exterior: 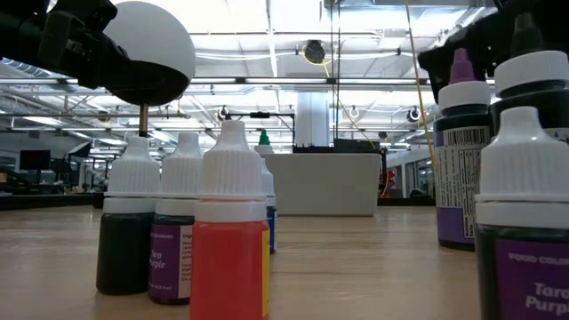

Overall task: Pick & Place food coloring
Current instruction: Put the big purple food coloring bottle into the gray bin

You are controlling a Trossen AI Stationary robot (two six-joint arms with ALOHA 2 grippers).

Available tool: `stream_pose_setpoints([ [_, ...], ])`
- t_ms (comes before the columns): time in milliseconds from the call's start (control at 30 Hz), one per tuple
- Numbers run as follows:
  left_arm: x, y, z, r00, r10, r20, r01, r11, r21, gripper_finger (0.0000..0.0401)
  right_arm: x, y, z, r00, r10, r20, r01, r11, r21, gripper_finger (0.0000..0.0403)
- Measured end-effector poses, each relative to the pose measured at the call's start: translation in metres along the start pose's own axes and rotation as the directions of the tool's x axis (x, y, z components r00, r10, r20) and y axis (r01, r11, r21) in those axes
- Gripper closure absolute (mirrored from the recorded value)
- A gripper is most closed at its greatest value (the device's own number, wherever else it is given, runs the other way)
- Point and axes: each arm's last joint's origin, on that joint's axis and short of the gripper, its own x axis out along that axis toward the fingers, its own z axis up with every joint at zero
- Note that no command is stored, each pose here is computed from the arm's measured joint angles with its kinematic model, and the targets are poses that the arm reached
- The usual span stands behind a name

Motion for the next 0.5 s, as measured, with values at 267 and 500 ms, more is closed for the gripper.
stream_pose_setpoints([
  [267, 0.0, 0.0, 0.0, 1.0, 0.0, 0.0, 0.0, 1.0, 0.0, 0.0366, -0.0004, -0.0003, -0.0037, 1.0, 0.005, 0.006, -0.005, 1.0, 0.028, 0.0207],
  [500, 0.0, 0.0, 0.0001, 1.0, 0.0, 0.001, 0.0, 1.0, 0.0, 0.0366, 0.0031, 0.0005, -0.0102, 1.0, 0.018, -0.009, -0.018, 0.998, 0.054, 0.0207],
])
